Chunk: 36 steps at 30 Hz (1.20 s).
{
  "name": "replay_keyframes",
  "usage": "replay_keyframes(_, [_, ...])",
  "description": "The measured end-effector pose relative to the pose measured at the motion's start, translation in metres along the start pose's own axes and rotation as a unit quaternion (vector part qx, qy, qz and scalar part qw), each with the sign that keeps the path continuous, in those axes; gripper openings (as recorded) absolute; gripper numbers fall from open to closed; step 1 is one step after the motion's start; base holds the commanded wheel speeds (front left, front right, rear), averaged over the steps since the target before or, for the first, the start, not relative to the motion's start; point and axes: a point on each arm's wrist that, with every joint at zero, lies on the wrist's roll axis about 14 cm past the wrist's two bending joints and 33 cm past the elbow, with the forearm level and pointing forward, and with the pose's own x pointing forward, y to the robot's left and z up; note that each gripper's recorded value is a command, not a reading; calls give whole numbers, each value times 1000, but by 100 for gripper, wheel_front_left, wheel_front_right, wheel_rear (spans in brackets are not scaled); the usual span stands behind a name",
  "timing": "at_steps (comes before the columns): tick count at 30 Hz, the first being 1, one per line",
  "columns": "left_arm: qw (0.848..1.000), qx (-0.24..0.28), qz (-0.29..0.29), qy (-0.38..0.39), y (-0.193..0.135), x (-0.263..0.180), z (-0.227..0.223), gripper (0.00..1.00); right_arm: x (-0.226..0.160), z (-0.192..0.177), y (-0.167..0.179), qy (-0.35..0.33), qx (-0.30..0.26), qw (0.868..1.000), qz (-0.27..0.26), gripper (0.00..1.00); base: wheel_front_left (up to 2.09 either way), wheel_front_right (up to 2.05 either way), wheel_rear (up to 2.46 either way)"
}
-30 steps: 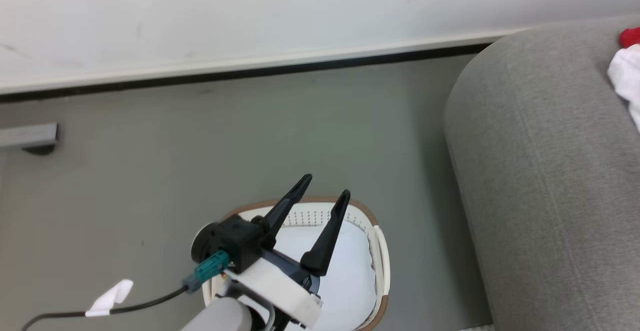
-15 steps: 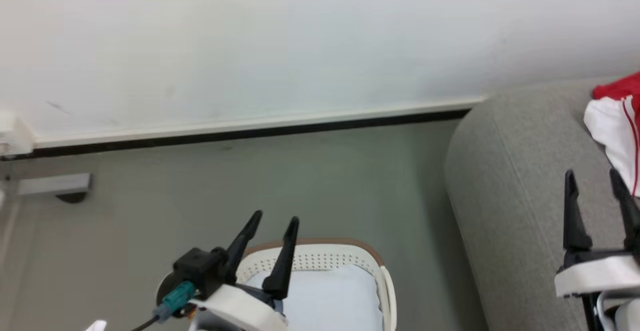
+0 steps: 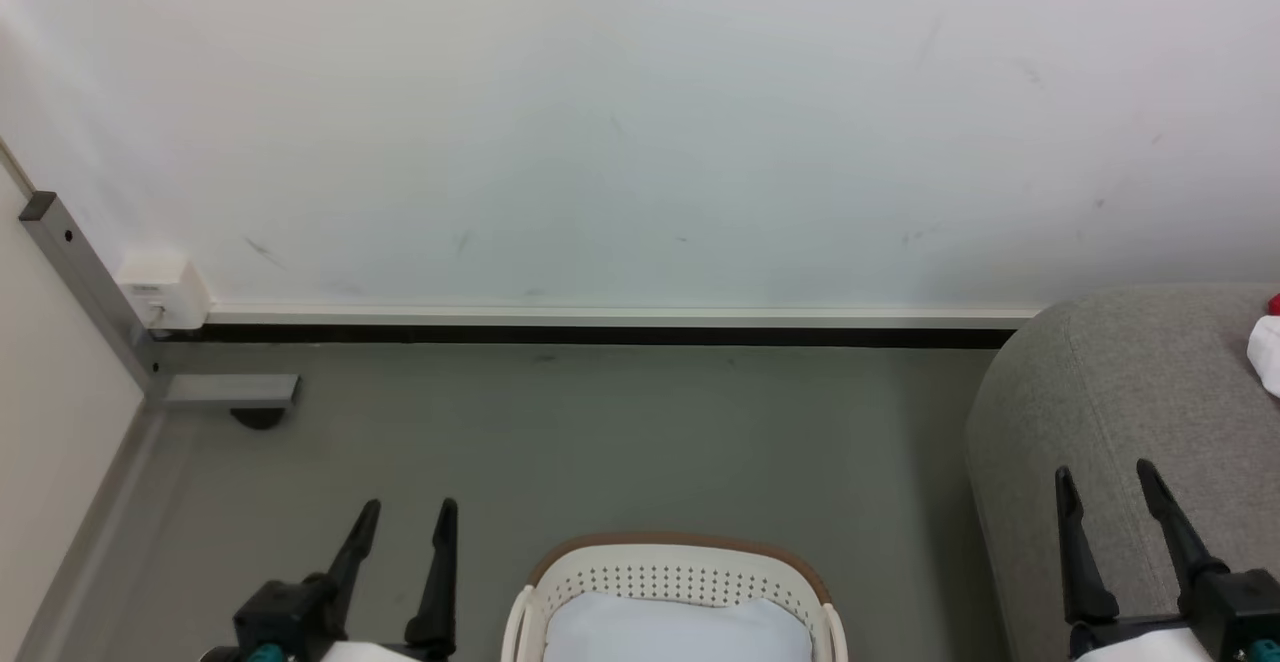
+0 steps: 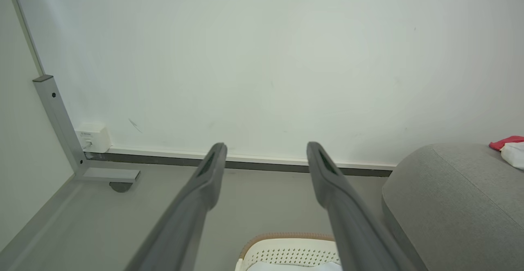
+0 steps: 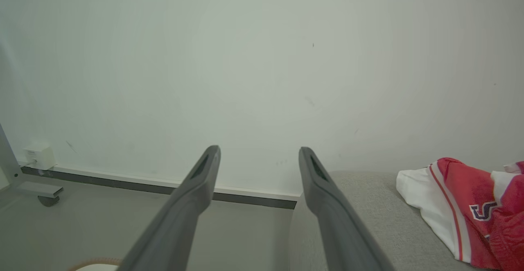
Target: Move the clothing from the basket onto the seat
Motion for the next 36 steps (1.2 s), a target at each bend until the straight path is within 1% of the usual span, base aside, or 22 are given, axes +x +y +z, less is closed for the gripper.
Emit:
replay_keyframes(3, [1000, 9, 11, -1, 9, -7, -1, 100, -9, -8, 4, 12, 1, 1000, 4, 100, 0, 0, 0])
replay_keyframes(6, [1000, 12, 18, -1, 15, -11, -3, 100, -18, -16, 7, 25, 24, 999, 4, 100, 0, 0, 0])
replay_keyframes(9, [1000, 11, 21, 3, 17, -12, -7, 100, -23, -23, 8, 35, 29, 999, 3, 100, 0, 0, 0])
replay_keyframes(13, [1000, 17, 14, 10, 15, -13, -13, 100, -27, -26, 7, 41, 34, 999, 1, 100, 0, 0, 0])
replay_keyframes(30, [1000, 11, 8, 9, 16, -12, -17, 100, -28, -33, 11, 51, 43, 998, 4, 100, 0, 0, 0])
replay_keyframes(36, [1000, 7, -1, 13, 11, -8, -21, 100, -31, -35, 7, 54, 44, 998, -3, 100, 0, 0, 0])
